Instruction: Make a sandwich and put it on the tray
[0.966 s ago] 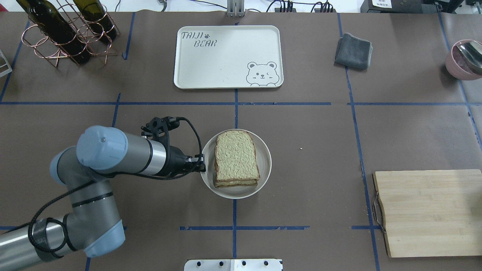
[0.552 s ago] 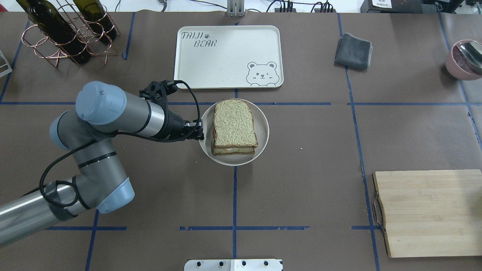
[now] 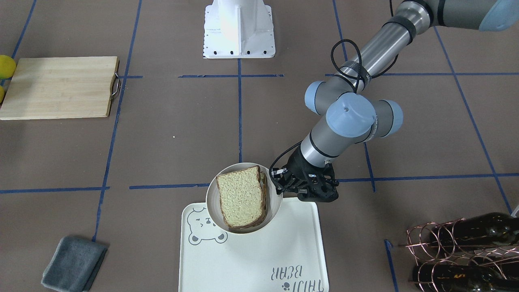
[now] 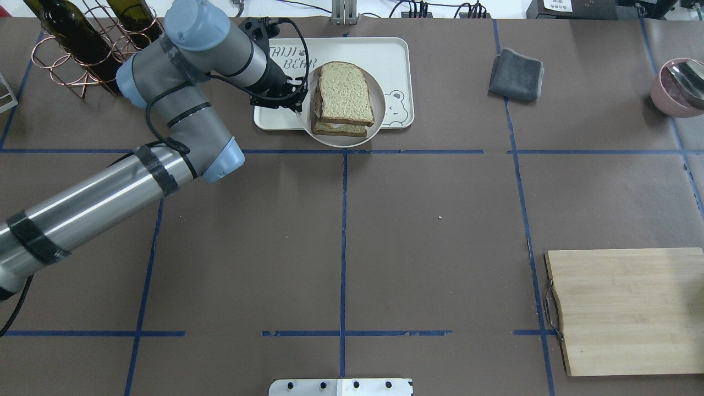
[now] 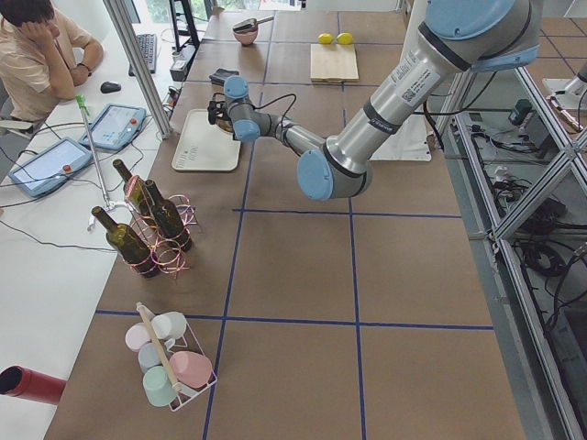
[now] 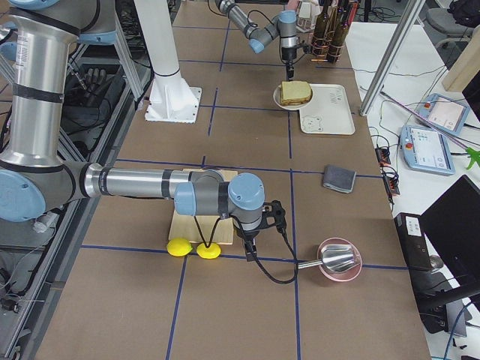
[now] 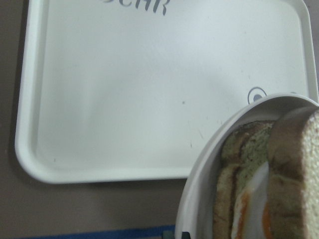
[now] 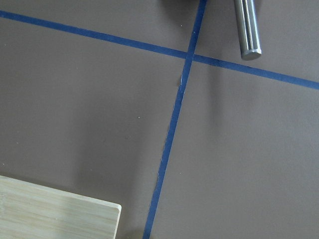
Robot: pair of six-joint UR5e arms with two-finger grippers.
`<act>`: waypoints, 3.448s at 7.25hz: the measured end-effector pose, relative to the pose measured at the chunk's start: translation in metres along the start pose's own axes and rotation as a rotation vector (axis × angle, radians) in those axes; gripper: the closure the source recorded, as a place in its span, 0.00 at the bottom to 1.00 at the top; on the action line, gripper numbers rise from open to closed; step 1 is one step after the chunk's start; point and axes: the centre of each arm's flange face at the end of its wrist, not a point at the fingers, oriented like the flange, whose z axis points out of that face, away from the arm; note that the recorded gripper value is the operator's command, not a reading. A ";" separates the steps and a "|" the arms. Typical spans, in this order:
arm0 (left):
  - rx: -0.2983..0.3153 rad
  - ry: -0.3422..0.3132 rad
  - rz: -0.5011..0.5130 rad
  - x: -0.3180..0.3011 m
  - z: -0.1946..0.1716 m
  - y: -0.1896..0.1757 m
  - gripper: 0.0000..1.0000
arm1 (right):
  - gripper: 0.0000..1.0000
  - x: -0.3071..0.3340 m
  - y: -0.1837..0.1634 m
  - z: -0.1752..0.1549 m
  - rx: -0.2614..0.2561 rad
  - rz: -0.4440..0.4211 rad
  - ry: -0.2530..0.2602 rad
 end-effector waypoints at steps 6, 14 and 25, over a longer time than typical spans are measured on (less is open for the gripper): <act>0.041 -0.053 0.034 -0.013 0.046 -0.067 0.00 | 0.00 0.001 0.001 0.001 -0.002 0.003 0.002; 0.046 -0.035 0.185 -0.069 -0.080 0.017 0.00 | 0.00 -0.001 -0.001 -0.001 0.003 0.019 -0.005; -0.134 -0.279 0.258 -0.570 -0.384 0.183 0.00 | 0.00 0.004 0.004 0.003 -0.012 0.056 0.014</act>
